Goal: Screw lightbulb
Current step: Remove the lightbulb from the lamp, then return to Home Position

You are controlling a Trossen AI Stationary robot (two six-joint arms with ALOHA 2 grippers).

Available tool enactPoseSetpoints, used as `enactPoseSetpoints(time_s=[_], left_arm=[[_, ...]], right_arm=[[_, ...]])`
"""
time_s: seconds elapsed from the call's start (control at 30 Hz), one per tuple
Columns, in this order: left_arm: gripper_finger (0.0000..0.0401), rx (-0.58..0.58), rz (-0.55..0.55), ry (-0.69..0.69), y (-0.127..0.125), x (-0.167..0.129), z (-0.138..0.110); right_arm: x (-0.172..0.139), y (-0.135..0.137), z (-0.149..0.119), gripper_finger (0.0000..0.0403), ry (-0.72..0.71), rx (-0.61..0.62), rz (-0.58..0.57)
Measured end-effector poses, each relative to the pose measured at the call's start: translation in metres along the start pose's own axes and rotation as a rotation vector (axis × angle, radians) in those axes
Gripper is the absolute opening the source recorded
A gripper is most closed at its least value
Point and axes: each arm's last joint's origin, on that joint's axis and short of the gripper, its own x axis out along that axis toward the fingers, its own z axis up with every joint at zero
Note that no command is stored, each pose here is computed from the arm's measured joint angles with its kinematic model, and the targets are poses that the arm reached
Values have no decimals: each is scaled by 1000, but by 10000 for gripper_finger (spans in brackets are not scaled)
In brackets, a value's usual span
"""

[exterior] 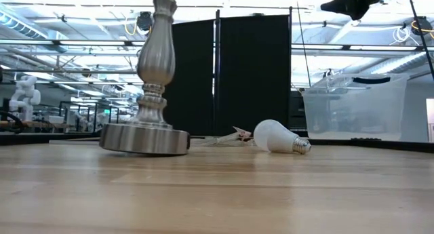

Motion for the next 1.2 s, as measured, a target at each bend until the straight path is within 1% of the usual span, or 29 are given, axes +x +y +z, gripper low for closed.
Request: enactPoseSetpoints(time_s=[0.1, 0.23, 0.3, 0.4, 0.53, 0.63, 0.83, 1.0, 1.1, 1.2], left_arm=[[356, -22, -45, -43, 1, -9, 9], [356, -47, -115, -56, -2, -20, 17], [357, -59, -151, -29, -6, -25, 18], [357, -81, -201, 46, -12, -33, 16], [357, -97, -242, 118, -18, -46, 16], [357, -86, -211, 146, -20, -56, 19], [357, -41, -166, 53, -17, -75, 36], [357, -29, -151, 32, -13, -85, 41], [357, -23, -133, 49, -8, -104, 43], [357, -20, -109, 88, -2, -125, 40]], right_arm=[[0, 0, 0, 334, 5, 0, 0], [0, 0, -1, 334, 9, 0, 2], [0, 0, -1, 334, 10, -1, 2], [0, 0, -2, 334, 17, -1, 2], [0, 0, -2, 334, 20, -2, 2], [0, 0, -2, 334, 20, -2, 2], [0, 0, -2, 334, 20, 2, 2], [0, 0, -2, 334, 19, 5, 2], [0, 0, -3, 334, 32, 13, 2], [0, 0, -6, 334, 64, 5, 8]])
